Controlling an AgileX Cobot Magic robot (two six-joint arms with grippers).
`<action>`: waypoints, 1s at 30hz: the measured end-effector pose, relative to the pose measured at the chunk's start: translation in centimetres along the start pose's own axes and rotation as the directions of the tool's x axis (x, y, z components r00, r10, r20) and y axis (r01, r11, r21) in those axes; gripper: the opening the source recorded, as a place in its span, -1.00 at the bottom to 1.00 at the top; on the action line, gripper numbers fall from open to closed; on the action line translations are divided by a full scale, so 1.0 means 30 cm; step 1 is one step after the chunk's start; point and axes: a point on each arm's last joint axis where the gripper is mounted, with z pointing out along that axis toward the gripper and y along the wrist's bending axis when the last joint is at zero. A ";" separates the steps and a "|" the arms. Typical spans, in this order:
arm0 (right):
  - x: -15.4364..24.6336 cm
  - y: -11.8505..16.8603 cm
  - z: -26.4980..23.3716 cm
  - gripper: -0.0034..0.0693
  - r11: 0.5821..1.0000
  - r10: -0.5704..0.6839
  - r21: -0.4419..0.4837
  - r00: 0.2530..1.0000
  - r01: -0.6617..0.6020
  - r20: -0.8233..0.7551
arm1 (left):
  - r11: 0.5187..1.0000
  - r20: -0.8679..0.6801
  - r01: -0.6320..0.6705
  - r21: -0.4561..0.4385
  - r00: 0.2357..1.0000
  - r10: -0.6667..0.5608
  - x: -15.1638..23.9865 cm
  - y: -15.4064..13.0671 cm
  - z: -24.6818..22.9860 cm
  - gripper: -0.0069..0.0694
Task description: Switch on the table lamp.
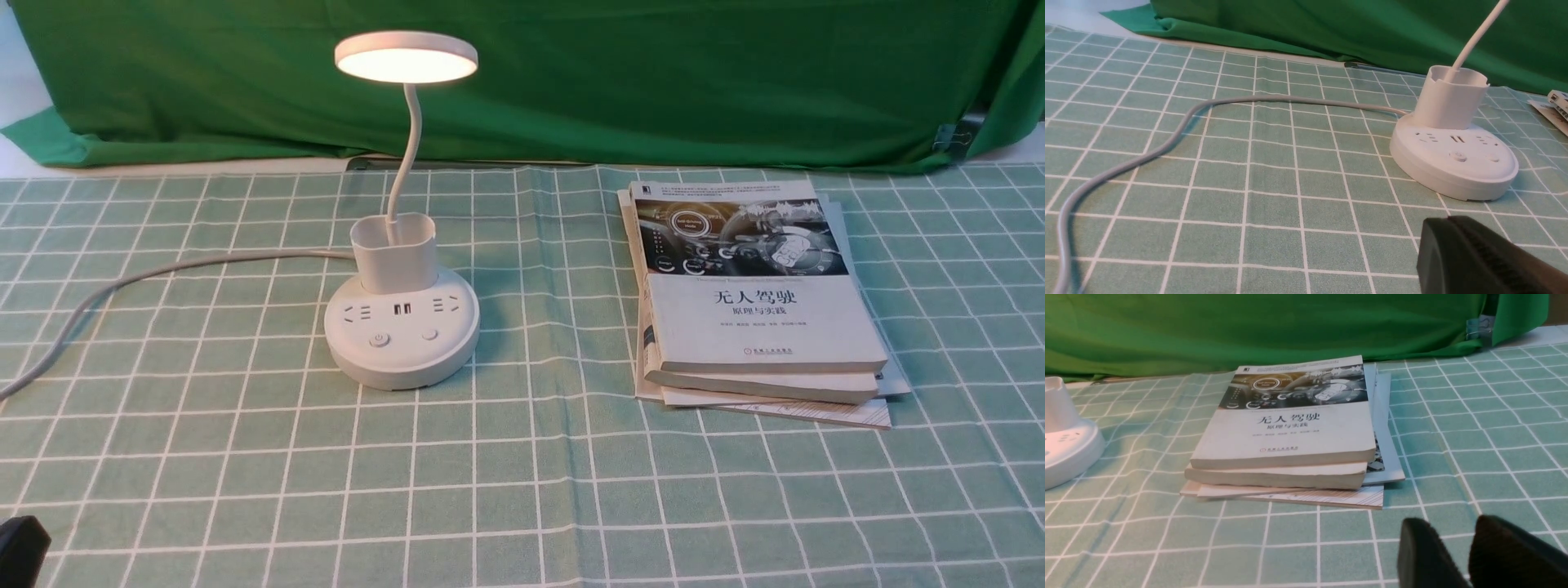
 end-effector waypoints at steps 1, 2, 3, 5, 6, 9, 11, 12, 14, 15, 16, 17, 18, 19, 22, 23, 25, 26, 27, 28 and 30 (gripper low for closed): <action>0.000 0.000 0.000 -0.25 1.000 0.000 0.000 1.000 0.000 0.000 | 1.000 0.002 0.000 0.000 1.000 0.000 -0.001 0.000 0.000 -0.82; 0.000 0.000 0.000 -0.25 1.000 -0.001 0.000 1.000 0.001 0.000 | 1.000 0.005 0.000 0.000 1.000 0.000 -0.002 0.000 0.000 -0.82; 0.000 0.000 0.000 -0.25 1.000 -0.001 0.000 1.000 0.001 0.000 | 1.000 0.007 0.000 0.001 1.000 0.000 -0.002 0.000 0.000 -0.82; 0.000 0.000 0.000 -0.25 1.000 -0.001 0.000 1.000 0.001 0.000 | 1.000 0.009 -0.010 0.001 1.000 0.010 -0.003 0.000 0.000 -0.82; 0.000 0.000 0.000 -0.25 1.000 -0.001 0.000 1.000 0.001 0.000 | 1.000 0.010 -0.025 0.001 1.000 0.025 -0.003 0.000 0.000 -0.82; 0.000 0.000 0.000 -0.25 1.000 -0.001 0.000 1.000 0.001 0.000 | 0.999 0.015 -0.046 0.001 0.999 0.046 -0.005 0.000 0.000 -0.82; 0.000 0.000 0.000 -0.25 1.000 -0.001 0.000 1.000 0.001 0.000 | 0.999 0.016 -0.048 0.001 0.999 0.048 -0.005 0.000 0.000 -0.82; 0.000 0.000 0.000 -0.25 1.000 -0.001 0.000 1.000 0.001 0.000 | 0.999 0.016 -0.048 0.001 0.999 0.048 -0.005 0.000 0.000 -0.82; 0.000 0.000 0.000 -0.25 1.000 -0.001 0.000 1.000 0.001 0.000 | 0.999 0.016 -0.048 0.001 0.999 0.048 -0.005 0.000 0.000 -0.82; 0.000 0.000 0.000 -0.25 1.000 -0.001 0.000 1.000 0.001 0.000 | 0.999 0.016 -0.048 0.001 0.999 0.048 -0.005 0.000 0.000 -0.82; 0.000 0.000 0.000 -0.25 1.000 0.000 0.000 1.000 0.000 0.000 | 0.999 0.016 -0.048 0.001 0.999 0.048 -0.005 0.000 0.000 -0.82; 0.000 0.000 0.000 -0.25 1.000 0.000 0.000 1.000 0.000 0.000 | 0.999 0.016 -0.048 0.001 0.999 0.048 -0.005 0.000 0.000 -0.82; 0.000 0.000 0.000 -0.25 1.000 0.000 0.000 1.000 0.000 0.000 | 0.999 0.016 -0.048 0.001 0.999 0.048 -0.005 0.000 0.000 -0.82; 0.000 0.000 0.000 -0.25 1.000 0.000 0.000 1.000 0.000 0.000 | 0.999 0.016 -0.048 0.001 0.999 0.048 -0.005 0.000 0.000 -0.82; 0.000 0.000 0.000 -0.25 1.000 0.000 0.000 1.000 0.000 0.000 | 0.999 0.016 -0.048 0.001 0.999 0.048 -0.005 0.000 0.000 -0.82; 0.000 0.000 0.000 -0.25 1.000 0.000 0.000 1.000 0.000 0.000 | 0.999 0.016 -0.049 0.001 0.999 0.049 -0.005 0.000 0.000 -0.82; 0.000 0.000 0.000 -0.25 1.000 0.000 0.000 1.000 0.000 0.000 | 0.998 0.016 -0.057 0.001 0.998 0.057 -0.005 0.000 0.000 -0.82; 0.000 0.000 0.000 -0.25 1.000 0.000 0.000 1.000 0.000 0.000 | 0.998 0.016 -0.061 0.000 0.998 0.061 -0.005 0.000 0.000 -0.82; 0.000 0.000 0.000 -0.25 1.000 0.000 0.000 1.000 0.000 0.000 | 0.998 0.016 -0.064 0.000 0.998 0.064 -0.005 0.000 0.000 -0.82; 0.000 0.000 0.000 -0.25 1.000 0.000 0.000 1.000 0.000 0.000 | 0.998 0.016 -0.066 0.000 0.998 0.066 -0.005 0.000 0.000 -0.82; 0.000 0.000 0.000 -0.25 1.000 0.000 0.000 1.000 0.000 0.000 | 0.998 0.016 -0.067 0.000 0.998 0.067 -0.005 0.000 0.000 -0.82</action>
